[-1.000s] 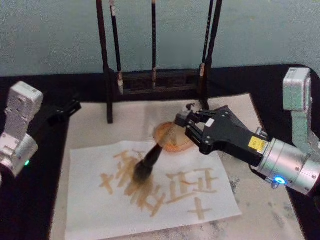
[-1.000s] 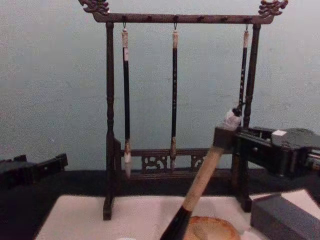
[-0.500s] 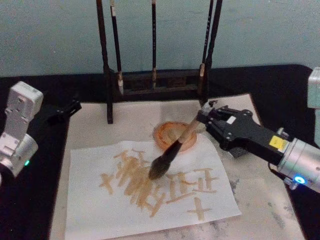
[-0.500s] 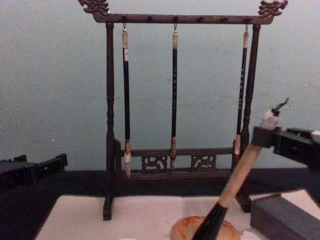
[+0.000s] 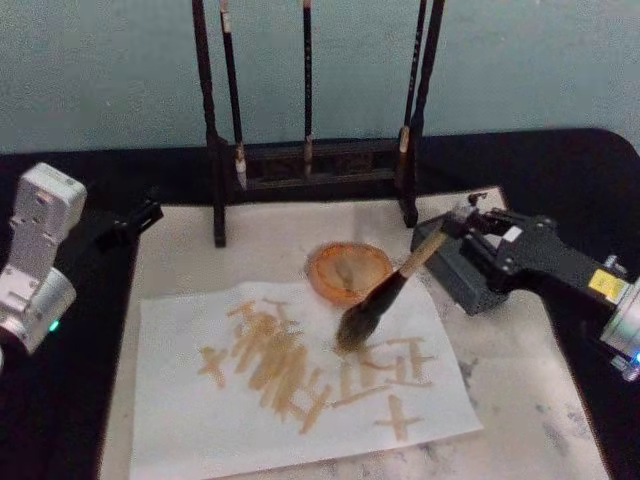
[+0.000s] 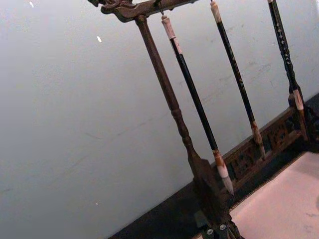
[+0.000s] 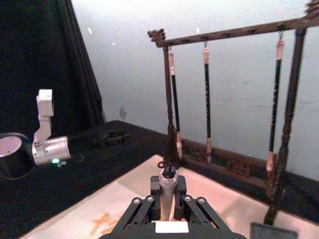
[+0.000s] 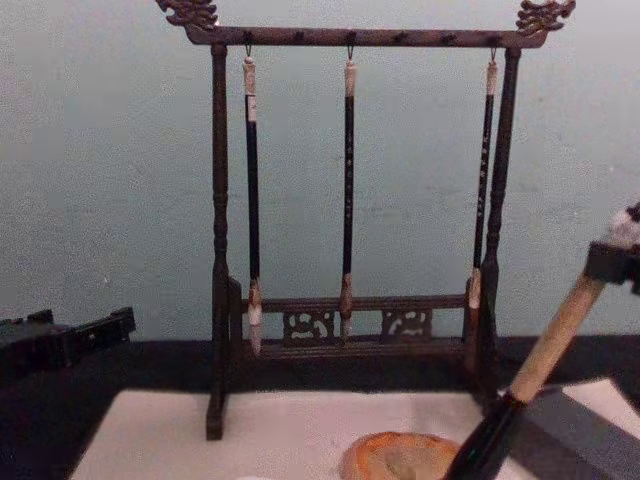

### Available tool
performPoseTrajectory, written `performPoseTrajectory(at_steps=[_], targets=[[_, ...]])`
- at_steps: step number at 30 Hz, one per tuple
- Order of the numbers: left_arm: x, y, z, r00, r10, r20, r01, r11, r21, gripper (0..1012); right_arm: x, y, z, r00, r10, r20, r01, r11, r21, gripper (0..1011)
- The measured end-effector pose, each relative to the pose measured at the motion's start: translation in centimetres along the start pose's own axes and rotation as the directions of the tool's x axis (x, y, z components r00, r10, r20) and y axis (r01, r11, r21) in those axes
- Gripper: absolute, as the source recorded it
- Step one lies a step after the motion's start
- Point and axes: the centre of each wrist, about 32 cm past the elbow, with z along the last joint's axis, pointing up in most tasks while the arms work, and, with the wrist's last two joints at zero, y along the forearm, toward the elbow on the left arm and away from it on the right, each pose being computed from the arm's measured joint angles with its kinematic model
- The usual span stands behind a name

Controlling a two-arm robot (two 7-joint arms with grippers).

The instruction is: Pick up the brush from the inkstone, write on the paper, then place the brush back to its original position.

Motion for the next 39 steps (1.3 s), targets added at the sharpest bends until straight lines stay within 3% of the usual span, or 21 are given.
performPoseTrajectory(at_steps=[9,18,27,39], targets=[[0.00,0.00,0.00,1.0000,0.000,0.000,0.000,1.0000,0.000,1002,0.0,-0.6,1.0,1.000,0.012,-0.004,-0.012,0.999,0.052,171],[0.00,0.00,0.00,1.0000,0.000,0.000,0.000,1.0000,0.000,1002,-0.6,0.1,1.3,0.997,0.073,-0.028,-0.070,0.994,0.088,171],[0.00,0.00,0.00,1.0000,0.000,0.000,0.000,1.0000,0.000,1002,-1.5,1.8,0.4,0.990,0.131,-0.045,-0.128,0.990,0.061,171],[0.00,0.00,0.00,1.0000,0.000,0.000,0.000,1.0000,0.000,1002,-2.5,3.6,-1.9,0.983,0.174,-0.055,-0.175,0.985,-0.008,171]])
